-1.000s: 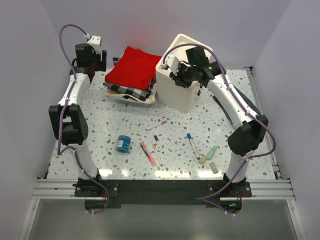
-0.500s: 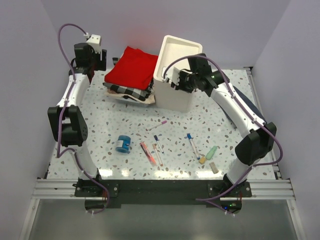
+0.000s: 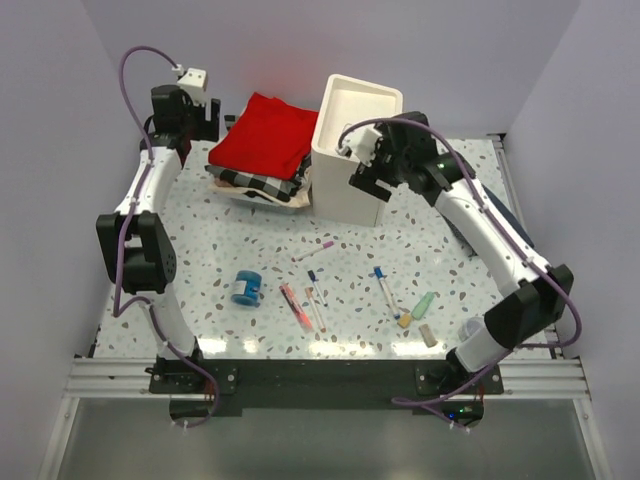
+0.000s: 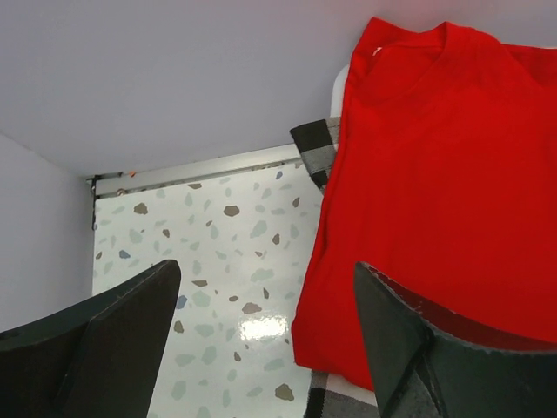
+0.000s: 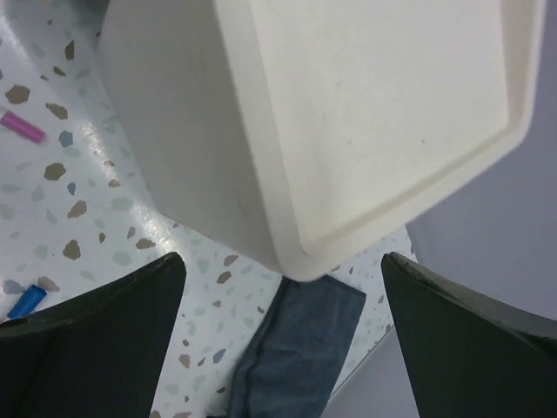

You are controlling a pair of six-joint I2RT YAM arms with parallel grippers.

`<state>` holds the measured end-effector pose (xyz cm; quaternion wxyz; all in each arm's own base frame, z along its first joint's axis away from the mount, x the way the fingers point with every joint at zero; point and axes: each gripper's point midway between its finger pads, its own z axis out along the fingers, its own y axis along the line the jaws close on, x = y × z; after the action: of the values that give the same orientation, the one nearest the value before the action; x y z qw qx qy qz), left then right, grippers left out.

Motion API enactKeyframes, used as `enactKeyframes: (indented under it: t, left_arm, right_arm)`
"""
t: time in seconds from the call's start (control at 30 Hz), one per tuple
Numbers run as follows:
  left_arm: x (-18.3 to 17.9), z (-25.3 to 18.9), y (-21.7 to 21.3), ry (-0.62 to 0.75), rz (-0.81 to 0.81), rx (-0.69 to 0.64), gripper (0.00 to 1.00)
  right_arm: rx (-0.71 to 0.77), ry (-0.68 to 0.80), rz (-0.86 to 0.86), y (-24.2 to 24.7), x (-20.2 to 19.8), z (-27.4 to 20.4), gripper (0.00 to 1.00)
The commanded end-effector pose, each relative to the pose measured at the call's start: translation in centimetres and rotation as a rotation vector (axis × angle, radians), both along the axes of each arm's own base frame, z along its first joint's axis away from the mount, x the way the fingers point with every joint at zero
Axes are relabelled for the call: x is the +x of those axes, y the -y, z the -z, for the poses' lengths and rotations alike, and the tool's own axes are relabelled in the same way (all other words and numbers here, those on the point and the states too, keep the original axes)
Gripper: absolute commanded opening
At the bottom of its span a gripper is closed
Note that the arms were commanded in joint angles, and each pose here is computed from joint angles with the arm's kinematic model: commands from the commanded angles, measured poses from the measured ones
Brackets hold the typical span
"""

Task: Sort the stationery into containers
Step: Move the storage box to the center of the board, then open the drawer in the storage box.

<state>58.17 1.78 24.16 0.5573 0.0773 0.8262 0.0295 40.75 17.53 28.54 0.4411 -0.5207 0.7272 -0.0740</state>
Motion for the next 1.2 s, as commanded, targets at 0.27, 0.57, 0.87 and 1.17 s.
enactKeyframes:
  t: [0.27, 0.57, 0.87, 1.17]
  left_arm:
    - [-4.3, -8.2, 13.9, 0.117, 0.533, -0.263, 0.84]
    - [-7.7, -8.4, 19.2, 0.068, 0.776, -0.363, 0.82]
    - [-8.5, -8.2, 18.9, 0.046, 0.828, -0.253, 0.81]
    - [-7.7, -8.5, 17.1, 0.067, 0.748, -0.100, 0.81]
  right_arm:
    - [1.206, -0.670, 0.827, 9.9, -0.6, 2.5, 0.91]
    - [1.524, -0.949, 0.776, 10.0, 3.0, 8.9, 0.70]
    - [1.634, -0.975, 0.765, 11.2, 9.0, 13.2, 0.57]
    - [1.662, -1.026, 0.827, 12.0, 13.2, 18.5, 0.57]
